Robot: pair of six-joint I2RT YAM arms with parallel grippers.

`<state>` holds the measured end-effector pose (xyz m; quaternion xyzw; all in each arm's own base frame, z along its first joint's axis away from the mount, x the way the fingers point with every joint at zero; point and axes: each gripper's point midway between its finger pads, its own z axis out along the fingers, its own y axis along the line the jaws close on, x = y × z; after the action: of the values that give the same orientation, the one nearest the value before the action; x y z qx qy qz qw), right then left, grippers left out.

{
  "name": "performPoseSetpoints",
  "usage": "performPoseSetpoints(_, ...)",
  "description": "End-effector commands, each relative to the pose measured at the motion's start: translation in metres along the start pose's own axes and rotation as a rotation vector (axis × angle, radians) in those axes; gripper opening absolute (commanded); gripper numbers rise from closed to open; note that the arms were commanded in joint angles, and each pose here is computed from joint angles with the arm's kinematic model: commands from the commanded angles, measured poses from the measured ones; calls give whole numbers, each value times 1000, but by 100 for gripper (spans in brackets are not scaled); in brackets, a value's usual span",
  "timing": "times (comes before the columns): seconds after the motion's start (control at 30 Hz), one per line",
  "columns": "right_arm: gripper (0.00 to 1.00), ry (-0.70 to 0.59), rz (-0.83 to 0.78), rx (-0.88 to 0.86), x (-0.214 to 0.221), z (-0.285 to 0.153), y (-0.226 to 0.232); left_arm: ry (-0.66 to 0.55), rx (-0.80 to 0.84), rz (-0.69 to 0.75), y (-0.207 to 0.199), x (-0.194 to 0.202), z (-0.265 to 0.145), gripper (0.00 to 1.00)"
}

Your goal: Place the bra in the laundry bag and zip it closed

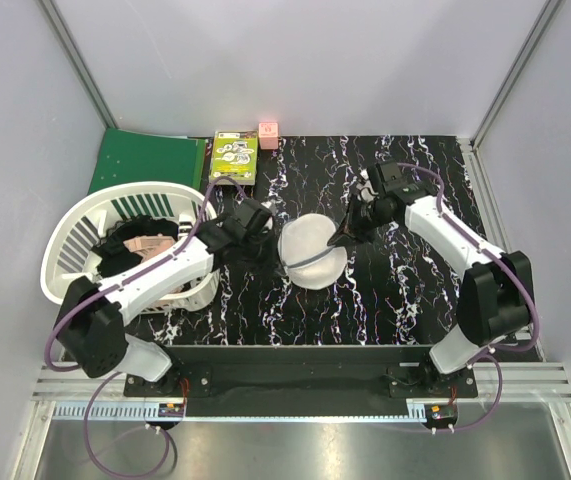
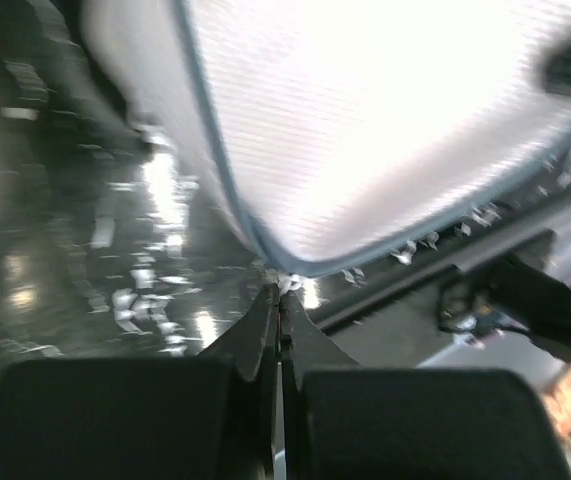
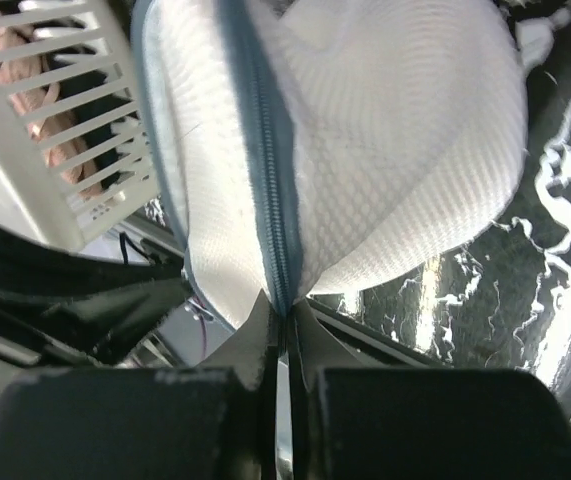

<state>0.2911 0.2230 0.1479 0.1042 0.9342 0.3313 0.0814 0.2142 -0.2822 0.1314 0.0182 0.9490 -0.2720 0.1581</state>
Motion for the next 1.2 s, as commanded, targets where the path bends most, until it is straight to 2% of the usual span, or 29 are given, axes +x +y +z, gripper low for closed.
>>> performPoseSetpoints(0.0,0,-17,-216,-66,-19,-11,21,-17,-48,82,12,-3,-23,0)
performPoseSetpoints(0.1,2,8,-229,-73,-24,-7,29,-1,25,87,-21,-6,-19,0)
performPoseSetpoints(0.13,20,9,-233,-56,-27,-4,31,-1,59,85,-36,-9,-19,0)
performPoseSetpoints(0.17,34,28,-211,-11,-27,-3,33,7,121,86,-53,-10,-17,0)
performPoseSetpoints(0.23,54,47,-130,102,-29,-7,18,7,200,44,-78,-15,-8,0)
performPoseSetpoints(0.27,71,61,-92,115,-24,-14,16,21,229,29,-86,-14,-6,0)
performPoseSetpoints(0.3,80,38,-82,116,-21,-20,17,27,246,1,-91,-15,-3,0)
performPoseSetpoints(0.37,92,-58,-55,122,-17,-38,14,26,264,-5,-99,-19,2,0)
performPoseSetpoints(0.47,94,-54,-26,90,0,-49,12,15,261,11,-100,-21,0,0)
performPoseSetpoints(0.53,95,-34,7,75,11,-51,10,13,197,34,-85,-16,-2,0)
performPoseSetpoints(0.6,95,-32,30,67,21,-49,3,-44,147,94,-72,-22,-10,16)
performPoseSetpoints(0.63,95,-50,44,28,22,-51,10,-48,117,106,-62,-19,-9,37)
performPoseSetpoints(0.73,94,-51,115,-41,27,-43,14,-101,52,166,-47,-26,-13,62)
performPoseSetpoints(0.83,92,-33,161,-104,29,-36,19,-122,11,193,-38,-31,-7,70)
performPoseSetpoints(0.93,92,-33,146,-111,26,-36,23,-143,24,228,-41,-37,-4,68)
performPoseSetpoints(1.07,91,-24,146,-119,26,-34,23,-154,14,288,-38,-44,2,43)
performPoseSetpoints(1.17,90,-27,154,-127,26,-33,23,-136,-4,313,-31,-44,13,35)
